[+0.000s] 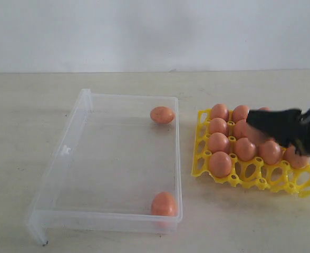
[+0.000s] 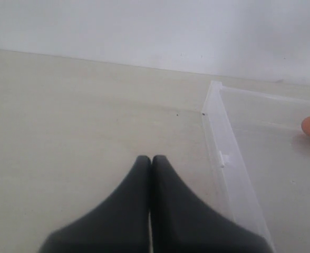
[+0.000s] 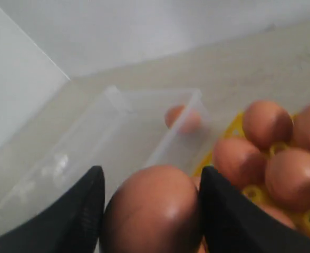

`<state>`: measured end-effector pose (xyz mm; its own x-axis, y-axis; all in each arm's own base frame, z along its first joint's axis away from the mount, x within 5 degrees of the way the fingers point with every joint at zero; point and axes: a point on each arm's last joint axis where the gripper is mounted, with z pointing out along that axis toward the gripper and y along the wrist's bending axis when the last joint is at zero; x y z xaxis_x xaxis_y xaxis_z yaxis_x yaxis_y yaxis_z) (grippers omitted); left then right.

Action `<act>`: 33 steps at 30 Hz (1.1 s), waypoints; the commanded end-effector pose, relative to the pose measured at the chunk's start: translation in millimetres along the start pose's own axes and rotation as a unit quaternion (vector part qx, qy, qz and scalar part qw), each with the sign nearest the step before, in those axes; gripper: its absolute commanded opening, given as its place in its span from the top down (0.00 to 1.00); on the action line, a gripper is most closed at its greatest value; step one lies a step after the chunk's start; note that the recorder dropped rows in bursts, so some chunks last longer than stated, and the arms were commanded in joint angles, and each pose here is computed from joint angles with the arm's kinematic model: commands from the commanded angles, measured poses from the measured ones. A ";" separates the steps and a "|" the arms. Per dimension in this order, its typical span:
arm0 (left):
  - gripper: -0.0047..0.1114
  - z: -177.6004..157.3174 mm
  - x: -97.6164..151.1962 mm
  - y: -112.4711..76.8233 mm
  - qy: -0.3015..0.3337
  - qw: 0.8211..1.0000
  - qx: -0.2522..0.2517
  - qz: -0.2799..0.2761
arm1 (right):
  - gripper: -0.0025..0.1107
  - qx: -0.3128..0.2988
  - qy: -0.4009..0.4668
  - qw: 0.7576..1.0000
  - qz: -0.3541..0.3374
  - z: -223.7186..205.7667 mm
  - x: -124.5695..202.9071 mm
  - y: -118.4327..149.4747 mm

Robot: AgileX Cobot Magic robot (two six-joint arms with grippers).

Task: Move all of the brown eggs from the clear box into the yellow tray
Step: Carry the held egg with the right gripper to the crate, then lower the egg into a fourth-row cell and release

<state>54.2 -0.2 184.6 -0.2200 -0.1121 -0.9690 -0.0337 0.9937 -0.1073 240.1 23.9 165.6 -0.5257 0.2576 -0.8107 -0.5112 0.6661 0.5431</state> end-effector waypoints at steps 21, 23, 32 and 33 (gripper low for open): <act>1.00 -0.1 -1.2 -0.3 -0.004 1.000 0.002 -0.001 | 0.98 0.080 0.093 0.973 -0.196 22.7 33.3 10.7; 1.00 -0.1 -1.2 -0.3 -0.004 1.000 0.002 -0.001 | 0.98 0.079 0.093 0.971 -0.208 22.8 33.1 10.8; 1.00 -0.1 -1.2 -0.3 -0.004 1.000 0.002 -0.001 | 0.82 0.093 0.107 0.967 -0.213 21.8 34.9 7.7; 1.00 -0.1 -1.2 -0.3 -0.004 1.000 0.002 -0.001 | 0.78 0.094 0.106 0.967 -0.211 21.8 34.7 7.6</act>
<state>54.2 -0.2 184.6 -0.2200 -0.1121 -0.9690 -0.0337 0.9937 -0.1073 233.1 53.6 137.2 -0.4335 -0.1995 -0.8788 -0.5945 0.7962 0.1126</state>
